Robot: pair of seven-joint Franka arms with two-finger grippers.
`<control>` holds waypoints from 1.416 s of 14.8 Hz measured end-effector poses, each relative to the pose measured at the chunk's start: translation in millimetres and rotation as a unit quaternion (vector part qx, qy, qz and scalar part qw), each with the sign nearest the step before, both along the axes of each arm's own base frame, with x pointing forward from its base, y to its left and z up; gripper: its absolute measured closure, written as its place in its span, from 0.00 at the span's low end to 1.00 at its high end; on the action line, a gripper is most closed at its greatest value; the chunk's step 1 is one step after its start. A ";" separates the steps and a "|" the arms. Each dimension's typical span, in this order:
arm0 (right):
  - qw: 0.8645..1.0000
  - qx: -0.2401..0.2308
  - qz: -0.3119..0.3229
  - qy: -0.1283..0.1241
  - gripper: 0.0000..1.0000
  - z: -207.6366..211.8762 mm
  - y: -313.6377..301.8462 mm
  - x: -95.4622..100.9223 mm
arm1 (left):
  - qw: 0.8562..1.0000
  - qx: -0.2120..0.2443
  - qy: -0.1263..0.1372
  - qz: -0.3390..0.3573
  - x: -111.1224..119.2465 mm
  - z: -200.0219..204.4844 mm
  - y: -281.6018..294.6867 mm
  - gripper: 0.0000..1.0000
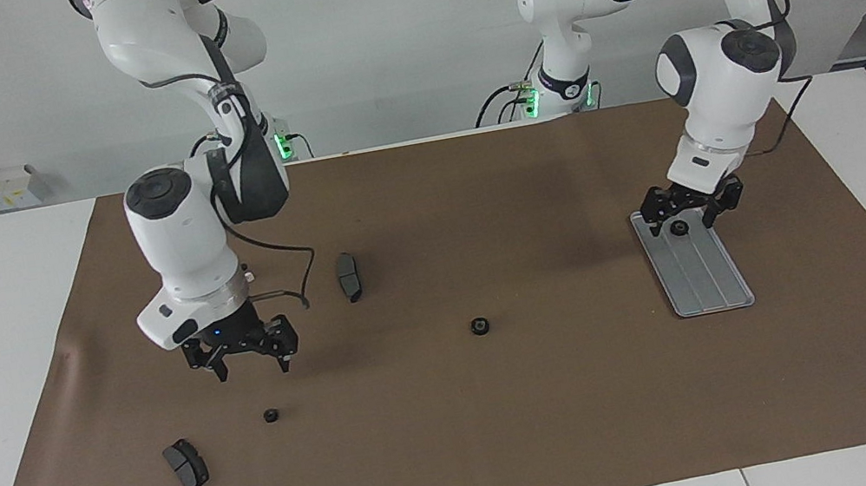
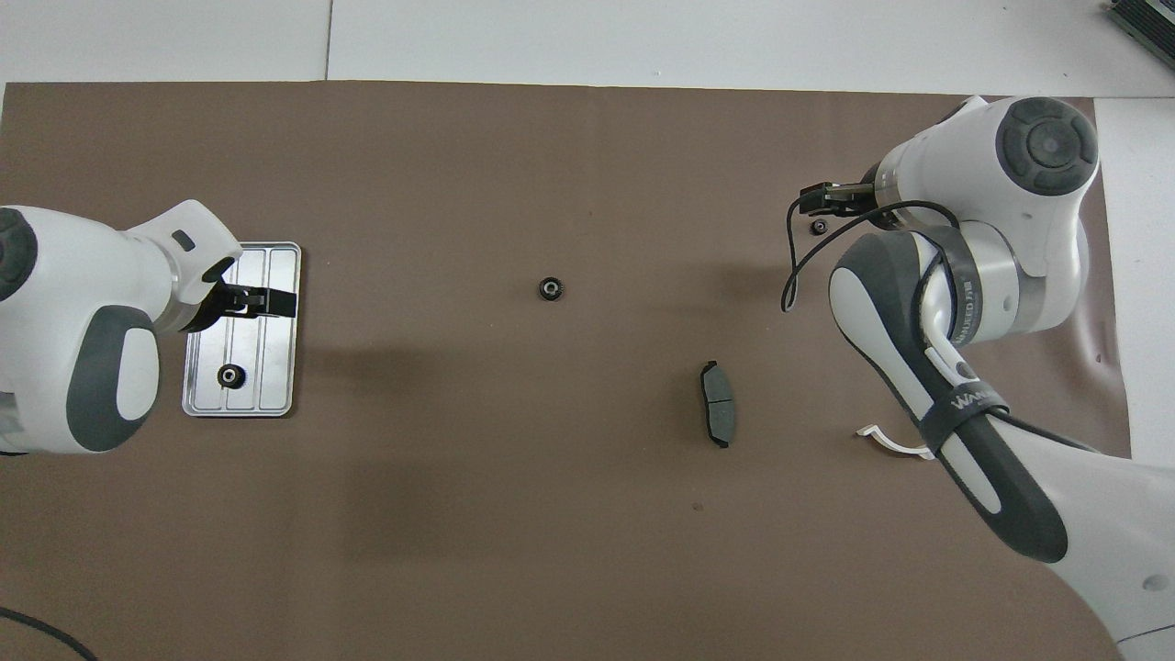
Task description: Pick bearing gear from pile to tray
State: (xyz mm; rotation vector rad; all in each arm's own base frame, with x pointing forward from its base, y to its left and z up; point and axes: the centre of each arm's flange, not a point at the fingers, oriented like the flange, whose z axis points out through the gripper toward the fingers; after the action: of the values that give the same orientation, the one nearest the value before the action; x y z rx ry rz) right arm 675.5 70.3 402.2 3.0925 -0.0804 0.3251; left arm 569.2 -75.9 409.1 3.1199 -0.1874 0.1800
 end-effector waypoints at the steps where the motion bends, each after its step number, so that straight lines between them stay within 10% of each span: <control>1: 1.000 -0.001 -0.001 0.005 0.00 -8.1 -6.3 1.8 | 1.000 -0.003 -0.003 -0.005 0.2 0.2 -27.5 0.00; 12: 1.000 0.004 0.016 0.006 0.01 -91.7 -6.3 15.9 | 0.999 -0.031 -0.010 0.028 29.5 -58.5 -269.5 0.00; 16: 1.000 0.003 0.013 0.012 0.35 -104.7 -10.1 16.5 | 0.997 -0.052 -0.040 0.028 35.7 -64.9 -285.0 0.00; 21: 1.000 0.004 0.012 0.009 0.41 -110.1 -11.3 17.4 | 0.997 -0.061 -0.051 0.025 30.0 -84.6 -286.6 0.00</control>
State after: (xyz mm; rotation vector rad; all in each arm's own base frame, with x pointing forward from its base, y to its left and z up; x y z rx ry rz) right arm 692.9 59.0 292.0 3.1055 -0.0429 0.2971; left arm 599.2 -362.6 324.5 2.9984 -0.0958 0.3393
